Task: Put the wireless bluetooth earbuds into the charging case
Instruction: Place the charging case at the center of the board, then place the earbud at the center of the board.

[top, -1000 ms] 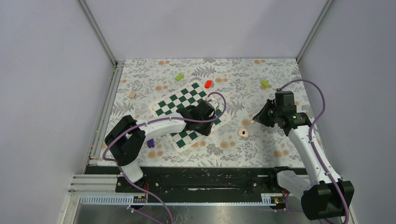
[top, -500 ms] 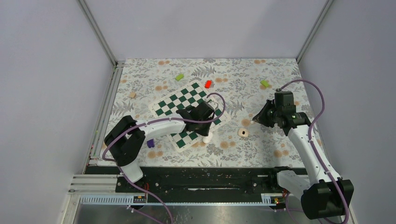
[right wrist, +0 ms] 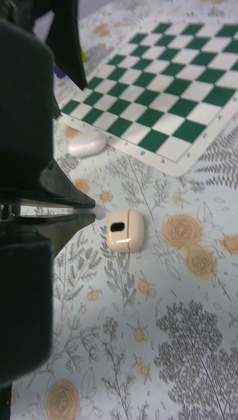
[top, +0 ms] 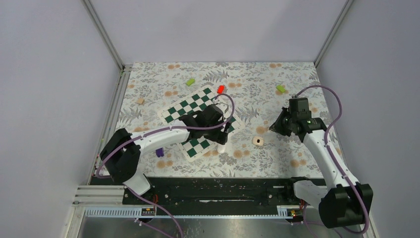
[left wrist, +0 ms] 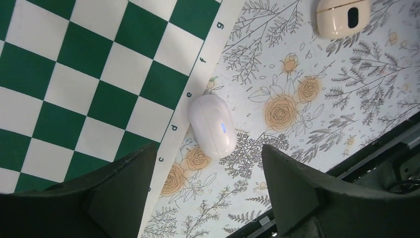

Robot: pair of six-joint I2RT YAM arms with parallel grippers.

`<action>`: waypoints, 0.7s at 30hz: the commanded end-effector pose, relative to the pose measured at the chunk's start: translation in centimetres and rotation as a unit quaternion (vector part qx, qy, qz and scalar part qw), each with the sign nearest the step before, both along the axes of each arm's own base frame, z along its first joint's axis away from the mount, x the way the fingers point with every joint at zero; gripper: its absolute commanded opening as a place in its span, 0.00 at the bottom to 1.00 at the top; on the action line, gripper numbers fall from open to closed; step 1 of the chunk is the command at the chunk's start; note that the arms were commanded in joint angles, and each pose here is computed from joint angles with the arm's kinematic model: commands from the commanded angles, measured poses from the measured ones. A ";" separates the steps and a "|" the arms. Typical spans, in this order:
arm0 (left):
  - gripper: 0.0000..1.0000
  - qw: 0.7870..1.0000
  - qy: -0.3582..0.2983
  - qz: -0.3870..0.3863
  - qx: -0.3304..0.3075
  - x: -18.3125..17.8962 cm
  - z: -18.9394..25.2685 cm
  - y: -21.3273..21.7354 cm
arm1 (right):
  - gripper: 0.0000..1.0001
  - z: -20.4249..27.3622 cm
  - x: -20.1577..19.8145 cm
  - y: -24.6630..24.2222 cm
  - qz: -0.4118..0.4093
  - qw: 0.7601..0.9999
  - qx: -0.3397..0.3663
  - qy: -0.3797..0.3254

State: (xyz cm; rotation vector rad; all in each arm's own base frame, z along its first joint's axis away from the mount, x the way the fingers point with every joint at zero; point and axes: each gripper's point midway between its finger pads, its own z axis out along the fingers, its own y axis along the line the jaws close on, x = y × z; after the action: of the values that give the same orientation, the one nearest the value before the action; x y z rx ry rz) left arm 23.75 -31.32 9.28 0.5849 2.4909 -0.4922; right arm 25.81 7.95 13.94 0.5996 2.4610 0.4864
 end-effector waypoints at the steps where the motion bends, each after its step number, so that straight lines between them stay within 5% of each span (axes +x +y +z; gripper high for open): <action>1: 0.79 0.998 -0.001 0.041 -0.047 1.1 1.6 0.5 | 0.00 -3.3 0.7 -2.5 -0.028 0.996 -0.069 0.051; 5: 0.79 0.991 0.027 0.078 -0.103 1.9 1.8 1.5 | 0.00 -6.1 0.9 -2.5 -0.026 0.990 -0.074 0.116; 14: 0.80 0.984 0.054 0.118 -0.124 2.8 1.7 3.3 | 0.11 -9.0 0.8 -2.9 -0.027 0.987 -0.088 0.134; 21: 0.80 0.984 0.054 0.118 -0.122 3.0 1.6 3.5 | 0.41 -9.0 1.1 -3.0 -0.018 0.987 -0.093 0.128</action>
State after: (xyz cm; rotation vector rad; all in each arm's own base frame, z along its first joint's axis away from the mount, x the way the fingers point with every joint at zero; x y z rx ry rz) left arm 26.10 -26.93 9.28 0.1689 2.5597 -0.6719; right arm 26.05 5.48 4.36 0.7010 2.7315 0.1874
